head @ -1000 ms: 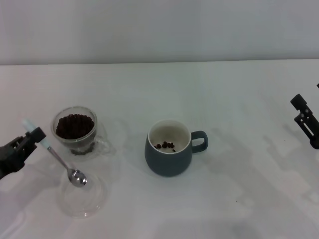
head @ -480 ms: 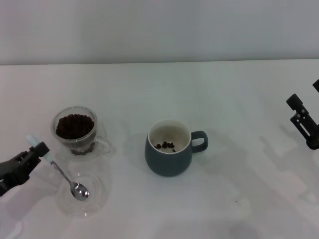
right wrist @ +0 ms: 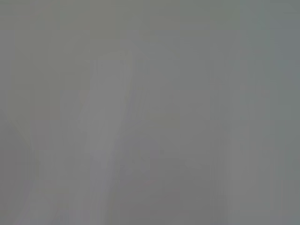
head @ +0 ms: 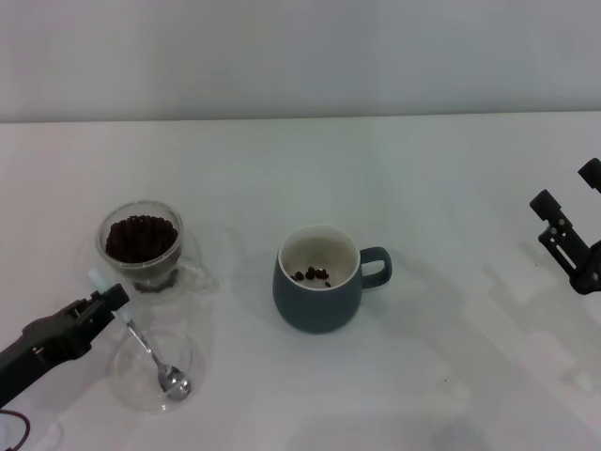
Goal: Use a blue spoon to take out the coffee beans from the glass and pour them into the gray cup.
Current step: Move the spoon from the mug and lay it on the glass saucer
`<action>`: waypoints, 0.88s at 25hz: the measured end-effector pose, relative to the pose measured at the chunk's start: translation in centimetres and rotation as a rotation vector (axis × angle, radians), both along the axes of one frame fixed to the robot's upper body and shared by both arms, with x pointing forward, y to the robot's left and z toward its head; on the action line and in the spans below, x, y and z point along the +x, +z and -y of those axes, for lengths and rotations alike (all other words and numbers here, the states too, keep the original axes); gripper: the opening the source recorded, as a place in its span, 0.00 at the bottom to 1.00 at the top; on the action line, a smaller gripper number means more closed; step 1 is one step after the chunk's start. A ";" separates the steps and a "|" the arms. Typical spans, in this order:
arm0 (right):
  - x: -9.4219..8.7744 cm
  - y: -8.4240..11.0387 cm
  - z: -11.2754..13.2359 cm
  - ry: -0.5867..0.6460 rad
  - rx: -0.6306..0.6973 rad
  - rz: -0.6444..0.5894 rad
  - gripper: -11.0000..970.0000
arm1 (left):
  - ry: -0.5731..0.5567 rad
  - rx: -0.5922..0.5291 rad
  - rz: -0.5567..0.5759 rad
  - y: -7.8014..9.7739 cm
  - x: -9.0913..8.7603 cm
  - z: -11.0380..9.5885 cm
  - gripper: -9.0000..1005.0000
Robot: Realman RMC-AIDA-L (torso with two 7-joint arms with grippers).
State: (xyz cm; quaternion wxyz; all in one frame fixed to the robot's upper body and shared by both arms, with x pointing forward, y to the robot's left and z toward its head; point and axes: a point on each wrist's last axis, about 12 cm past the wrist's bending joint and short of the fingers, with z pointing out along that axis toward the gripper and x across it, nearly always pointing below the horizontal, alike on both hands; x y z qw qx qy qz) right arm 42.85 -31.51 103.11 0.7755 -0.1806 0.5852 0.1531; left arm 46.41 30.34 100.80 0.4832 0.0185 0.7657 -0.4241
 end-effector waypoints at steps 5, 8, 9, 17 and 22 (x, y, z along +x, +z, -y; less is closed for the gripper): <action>-0.1 -0.1 -0.1 0.010 -0.002 -0.006 0.67 | 0.008 0.013 -0.002 -0.2 -0.1 -0.1 0.26; -0.2 -0.1 -0.1 0.012 -0.001 -0.004 0.67 | 0.021 0.021 -0.012 -0.4 -0.3 -0.4 0.34; -0.2 -0.1 -0.1 0.012 -0.001 -0.003 0.67 | 0.026 0.024 -0.015 -0.4 -0.4 -0.5 0.37; -0.1 0.0 -0.3 0.017 0.006 0.002 0.67 | 0.063 0.075 -0.039 -1.1 -1.0 -1.5 0.54; -0.1 0.0 -0.4 0.018 0.010 0.006 0.67 | 0.080 0.117 -0.017 -1.3 -1.5 -2.1 0.61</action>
